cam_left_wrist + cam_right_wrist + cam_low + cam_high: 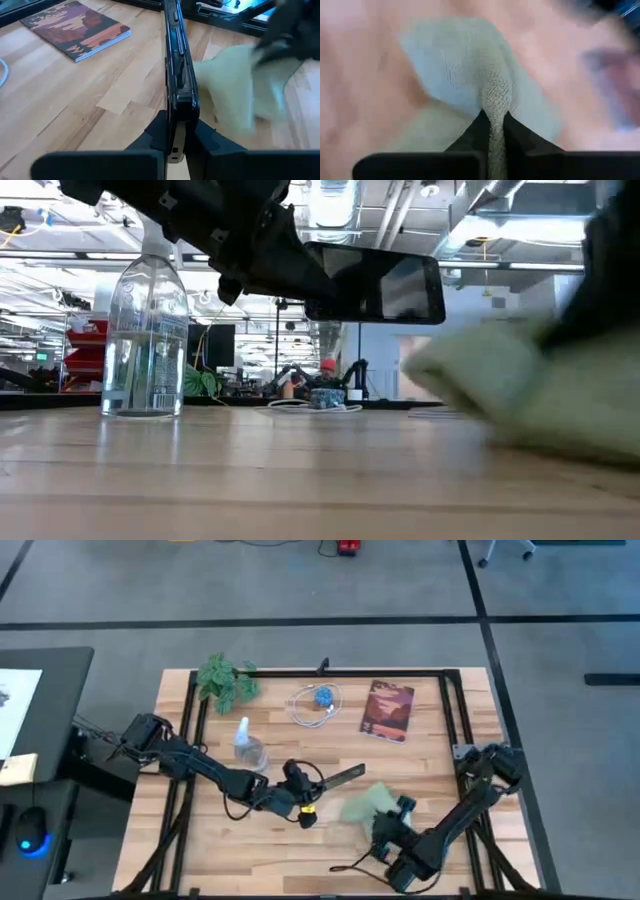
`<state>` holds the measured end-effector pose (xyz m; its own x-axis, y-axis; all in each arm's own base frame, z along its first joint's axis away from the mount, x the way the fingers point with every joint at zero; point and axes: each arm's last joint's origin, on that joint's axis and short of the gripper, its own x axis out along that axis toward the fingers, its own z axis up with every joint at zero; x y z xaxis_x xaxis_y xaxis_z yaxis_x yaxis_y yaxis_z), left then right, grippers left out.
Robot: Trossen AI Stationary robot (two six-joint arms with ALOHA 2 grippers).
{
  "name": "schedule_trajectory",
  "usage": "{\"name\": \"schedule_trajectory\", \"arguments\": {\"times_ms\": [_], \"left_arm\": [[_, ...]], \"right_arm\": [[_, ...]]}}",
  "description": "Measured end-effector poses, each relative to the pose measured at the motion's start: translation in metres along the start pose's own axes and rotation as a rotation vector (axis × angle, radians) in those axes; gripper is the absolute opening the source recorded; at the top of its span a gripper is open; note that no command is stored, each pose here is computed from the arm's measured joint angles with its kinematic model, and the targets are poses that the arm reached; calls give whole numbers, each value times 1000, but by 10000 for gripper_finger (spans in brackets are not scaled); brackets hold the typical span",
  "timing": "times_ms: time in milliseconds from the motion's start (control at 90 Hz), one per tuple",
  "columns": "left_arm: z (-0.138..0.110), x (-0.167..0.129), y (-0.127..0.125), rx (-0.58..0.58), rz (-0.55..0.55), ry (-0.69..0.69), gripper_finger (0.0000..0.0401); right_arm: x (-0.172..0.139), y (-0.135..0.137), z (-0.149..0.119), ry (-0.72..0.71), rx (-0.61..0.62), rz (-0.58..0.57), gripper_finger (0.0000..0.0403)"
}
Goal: Apply microfiber cloth
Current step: Wipe the front of the black cellphone with the green microfiber cloth
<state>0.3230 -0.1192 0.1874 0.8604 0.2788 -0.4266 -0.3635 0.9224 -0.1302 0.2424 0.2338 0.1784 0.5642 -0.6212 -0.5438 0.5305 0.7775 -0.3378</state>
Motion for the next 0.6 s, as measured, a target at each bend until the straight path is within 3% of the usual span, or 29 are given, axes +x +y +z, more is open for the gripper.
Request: {"name": "schedule_trajectory", "arguments": {"times_ms": [100,178,378,600], "left_arm": [[0,0,0,-15,1,0,12],[0,0,0,-27,1,-1,12],[1,0,0,-86,-11,-8,12],[10,0,-6,-185,-101,-57,13]], "right_arm": [[-17,-12,7,-244,66,-26,4],[-22,-19,13,-348,76,-39,3],[-14,-16,22,-436,-34,-99,2],[27,2,38,-465,-152,-251,1]]}}
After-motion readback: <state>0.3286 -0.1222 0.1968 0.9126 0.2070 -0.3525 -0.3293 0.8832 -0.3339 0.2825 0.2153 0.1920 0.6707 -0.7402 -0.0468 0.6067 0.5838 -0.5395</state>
